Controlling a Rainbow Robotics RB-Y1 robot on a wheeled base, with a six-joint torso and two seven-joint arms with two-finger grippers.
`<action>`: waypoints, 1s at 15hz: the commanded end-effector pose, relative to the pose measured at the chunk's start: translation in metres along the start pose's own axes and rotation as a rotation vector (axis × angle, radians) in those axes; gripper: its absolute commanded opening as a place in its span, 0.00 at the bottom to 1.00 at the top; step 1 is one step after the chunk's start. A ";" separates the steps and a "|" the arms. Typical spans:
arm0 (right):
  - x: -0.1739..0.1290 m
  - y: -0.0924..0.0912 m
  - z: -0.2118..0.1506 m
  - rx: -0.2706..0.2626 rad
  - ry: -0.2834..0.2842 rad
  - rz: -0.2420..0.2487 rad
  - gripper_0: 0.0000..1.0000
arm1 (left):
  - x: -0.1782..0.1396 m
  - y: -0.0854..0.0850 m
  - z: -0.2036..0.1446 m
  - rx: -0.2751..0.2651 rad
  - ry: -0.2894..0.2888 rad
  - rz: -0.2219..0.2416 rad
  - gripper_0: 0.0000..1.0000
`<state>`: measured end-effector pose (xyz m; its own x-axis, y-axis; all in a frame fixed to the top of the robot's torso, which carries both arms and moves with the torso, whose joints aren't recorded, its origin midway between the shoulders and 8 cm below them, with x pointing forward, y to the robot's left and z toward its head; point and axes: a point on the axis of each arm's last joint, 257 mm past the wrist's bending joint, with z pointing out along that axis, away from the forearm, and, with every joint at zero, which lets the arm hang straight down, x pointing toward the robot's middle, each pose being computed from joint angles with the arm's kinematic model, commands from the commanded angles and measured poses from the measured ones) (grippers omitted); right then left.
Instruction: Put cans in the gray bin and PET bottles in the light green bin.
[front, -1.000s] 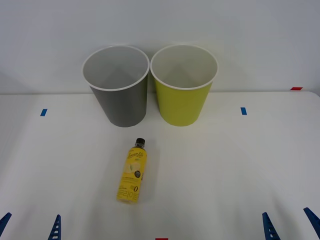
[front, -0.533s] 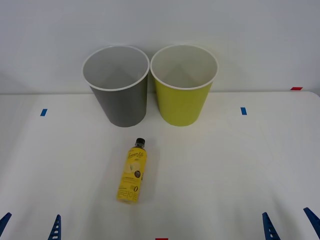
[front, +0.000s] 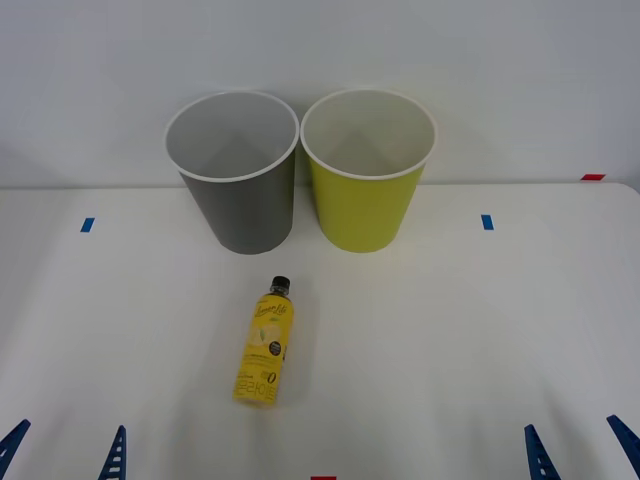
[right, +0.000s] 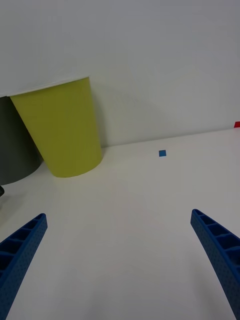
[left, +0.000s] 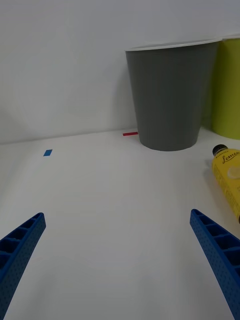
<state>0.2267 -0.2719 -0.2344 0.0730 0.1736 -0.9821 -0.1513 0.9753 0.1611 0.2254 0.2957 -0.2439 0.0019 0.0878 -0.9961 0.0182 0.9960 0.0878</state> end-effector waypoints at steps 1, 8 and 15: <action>0.000 0.000 0.000 0.000 0.000 0.000 1.00 | -0.003 -0.003 0.006 0.056 -0.010 0.047 1.00; 0.000 0.000 0.000 0.000 0.000 0.000 1.00 | -0.003 -0.039 0.035 0.286 -0.012 0.095 1.00; 0.000 0.000 0.000 0.000 0.000 0.000 1.00 | -0.015 -0.068 0.063 0.492 -0.049 0.192 1.00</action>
<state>0.2267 -0.2719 -0.2344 0.0729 0.1735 -0.9821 -0.1513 0.9753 0.1610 0.2856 0.2317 -0.2327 0.1014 0.2552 -0.9616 0.4548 0.8478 0.2730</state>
